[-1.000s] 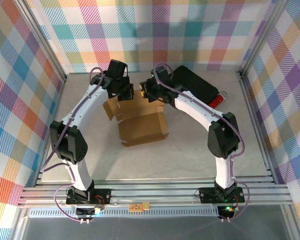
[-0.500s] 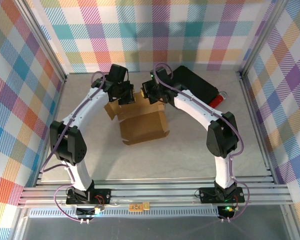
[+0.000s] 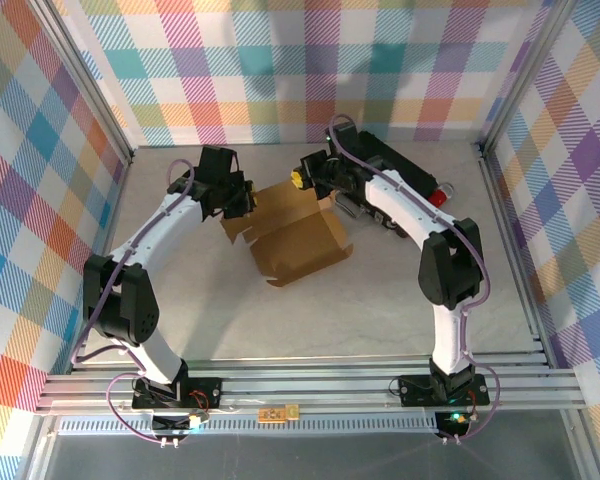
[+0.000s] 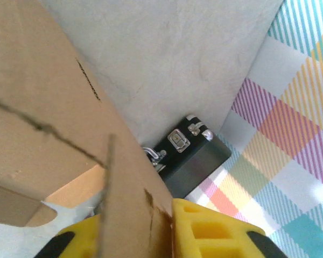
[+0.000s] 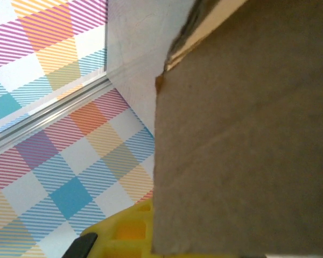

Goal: Fold the paper box

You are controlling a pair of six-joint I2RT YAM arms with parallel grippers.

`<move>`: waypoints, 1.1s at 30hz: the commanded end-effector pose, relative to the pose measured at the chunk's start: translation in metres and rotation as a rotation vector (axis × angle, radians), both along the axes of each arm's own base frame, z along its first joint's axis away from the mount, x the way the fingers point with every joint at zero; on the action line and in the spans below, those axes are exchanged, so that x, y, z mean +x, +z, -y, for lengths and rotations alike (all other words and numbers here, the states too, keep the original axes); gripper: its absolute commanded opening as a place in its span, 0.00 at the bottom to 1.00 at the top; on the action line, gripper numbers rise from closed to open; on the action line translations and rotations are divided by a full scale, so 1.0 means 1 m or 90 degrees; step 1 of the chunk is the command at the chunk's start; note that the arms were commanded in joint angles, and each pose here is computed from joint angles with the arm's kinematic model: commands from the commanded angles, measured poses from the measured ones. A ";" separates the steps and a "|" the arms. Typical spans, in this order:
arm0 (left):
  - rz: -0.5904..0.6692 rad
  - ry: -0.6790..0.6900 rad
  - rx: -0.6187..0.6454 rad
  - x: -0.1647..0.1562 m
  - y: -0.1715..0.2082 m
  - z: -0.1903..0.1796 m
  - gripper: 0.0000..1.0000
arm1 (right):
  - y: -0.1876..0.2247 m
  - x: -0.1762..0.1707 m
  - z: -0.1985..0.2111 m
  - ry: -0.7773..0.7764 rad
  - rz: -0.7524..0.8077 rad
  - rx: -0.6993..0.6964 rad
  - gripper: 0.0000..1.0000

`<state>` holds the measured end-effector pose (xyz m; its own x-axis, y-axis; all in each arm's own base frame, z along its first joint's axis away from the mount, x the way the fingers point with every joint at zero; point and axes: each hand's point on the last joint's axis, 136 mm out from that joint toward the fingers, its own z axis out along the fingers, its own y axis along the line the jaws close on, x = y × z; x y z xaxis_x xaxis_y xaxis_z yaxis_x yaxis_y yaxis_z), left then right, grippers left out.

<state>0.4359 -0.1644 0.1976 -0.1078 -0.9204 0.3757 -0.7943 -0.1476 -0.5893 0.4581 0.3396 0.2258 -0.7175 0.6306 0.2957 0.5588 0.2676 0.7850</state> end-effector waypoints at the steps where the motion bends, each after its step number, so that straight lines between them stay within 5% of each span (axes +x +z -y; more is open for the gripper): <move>1: 0.011 0.001 0.014 -0.007 0.010 -0.004 0.06 | 0.004 0.002 -0.002 0.047 0.022 0.024 0.00; 4: 0.001 -0.001 0.019 -0.011 0.009 0.001 0.00 | 0.001 0.005 -0.001 0.059 0.031 0.032 0.00; 8: -0.018 0.018 0.023 -0.019 0.005 0.007 0.00 | 0.009 -0.002 0.001 0.050 0.053 0.031 0.28; 12: -0.027 0.040 0.019 -0.024 -0.002 0.011 0.00 | 0.014 -0.011 0.001 0.010 0.088 0.035 0.42; 20: -0.033 0.064 0.020 -0.030 -0.001 0.008 0.00 | 0.005 -0.023 -0.011 -0.025 0.099 0.045 0.41; 33: -0.036 0.072 0.013 -0.034 -0.005 0.007 0.00 | 0.006 -0.032 -0.022 -0.028 0.096 0.035 0.23</move>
